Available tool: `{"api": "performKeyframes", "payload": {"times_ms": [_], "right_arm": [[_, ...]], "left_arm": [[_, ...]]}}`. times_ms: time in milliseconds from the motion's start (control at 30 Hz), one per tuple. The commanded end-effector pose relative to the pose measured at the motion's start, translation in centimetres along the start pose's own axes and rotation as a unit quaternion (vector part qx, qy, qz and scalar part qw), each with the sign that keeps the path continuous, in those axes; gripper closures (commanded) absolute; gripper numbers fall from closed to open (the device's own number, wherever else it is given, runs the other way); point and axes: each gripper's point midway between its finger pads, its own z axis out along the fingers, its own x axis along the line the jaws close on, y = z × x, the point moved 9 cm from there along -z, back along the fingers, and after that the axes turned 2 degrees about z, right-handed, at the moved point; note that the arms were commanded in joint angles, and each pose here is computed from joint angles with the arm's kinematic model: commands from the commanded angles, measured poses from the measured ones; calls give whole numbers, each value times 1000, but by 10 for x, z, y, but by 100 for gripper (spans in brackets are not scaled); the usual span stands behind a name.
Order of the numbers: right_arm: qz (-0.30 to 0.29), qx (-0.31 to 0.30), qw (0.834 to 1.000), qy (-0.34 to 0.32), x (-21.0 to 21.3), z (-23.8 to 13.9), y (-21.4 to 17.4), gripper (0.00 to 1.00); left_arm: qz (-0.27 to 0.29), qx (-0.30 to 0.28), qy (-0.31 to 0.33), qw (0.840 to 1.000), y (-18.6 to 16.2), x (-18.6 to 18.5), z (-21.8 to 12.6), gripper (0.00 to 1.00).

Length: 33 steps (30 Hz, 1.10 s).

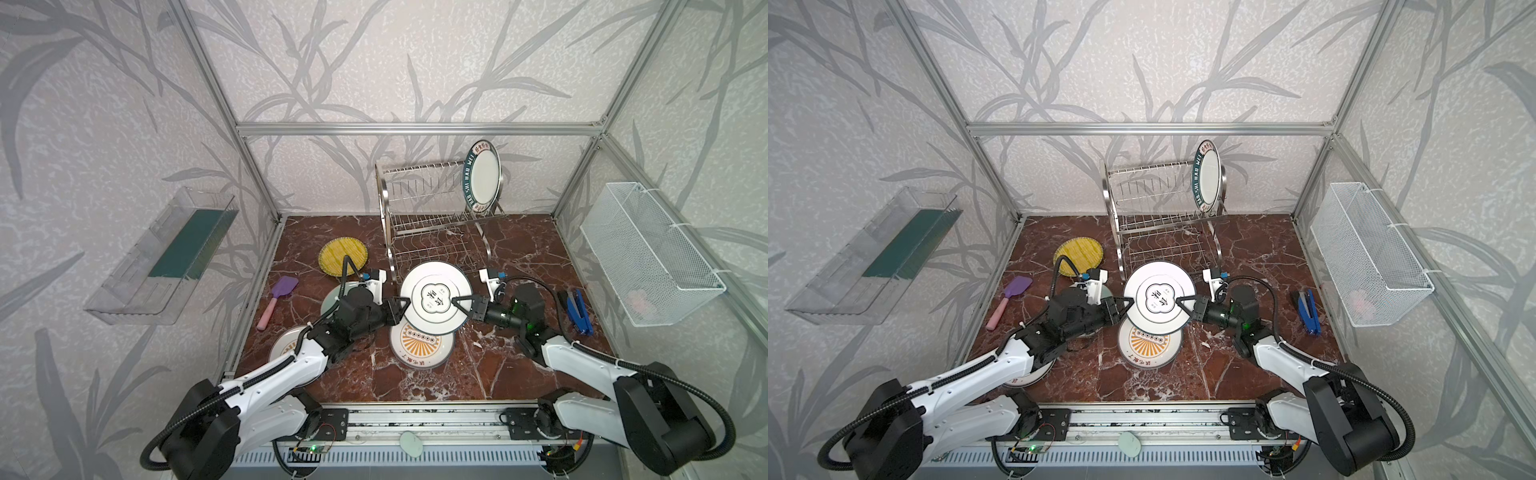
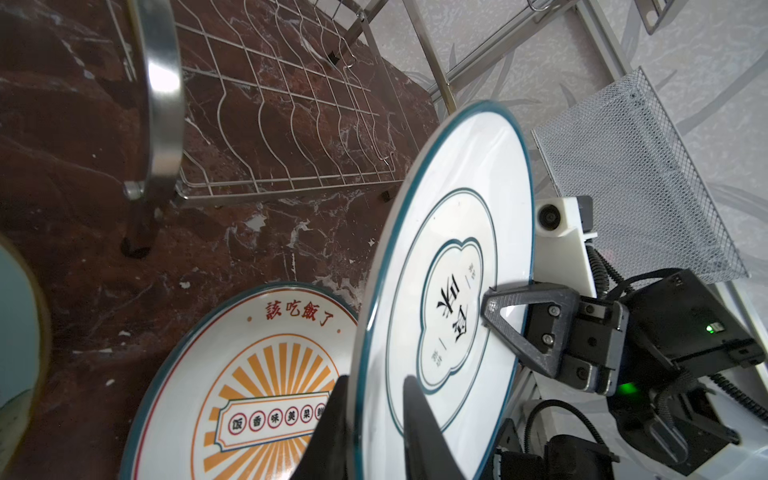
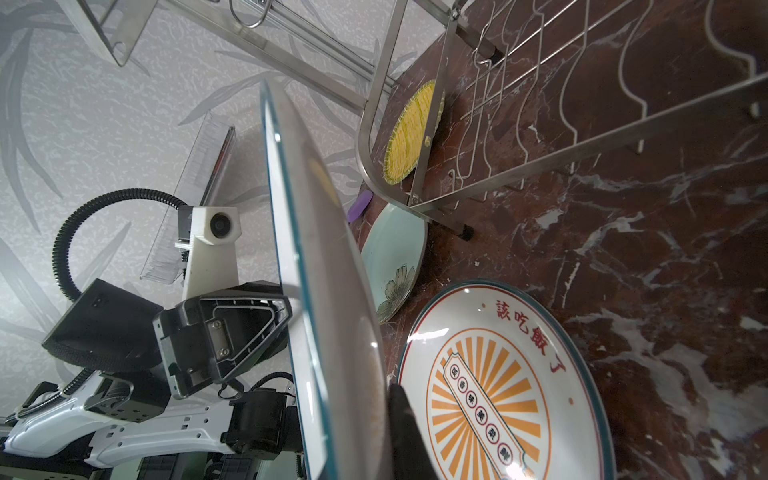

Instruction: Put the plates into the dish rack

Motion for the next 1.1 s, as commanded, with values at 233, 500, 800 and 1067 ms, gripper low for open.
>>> {"api": "performKeyframes", "payload": {"times_ms": [233, 500, 800, 1067], "right_arm": [[-25, -20, 999, -8, 8, -4, 4, 100], [-31, -25, 999, -11, 11, -8, 4, 100], [-36, -39, 998, -17, 14, -12, 4, 100], [-47, -46, 997, -37, 17, -19, 3, 100]], "left_arm": [[19, -24, -43, 999, 12, -20, -7, 59], [20, -27, -42, 999, 12, -19, -8, 58], [26, -27, -43, 998, 12, -20, -10, 58], [30, -28, -36, 999, 11, -18, -9, 58]]}}
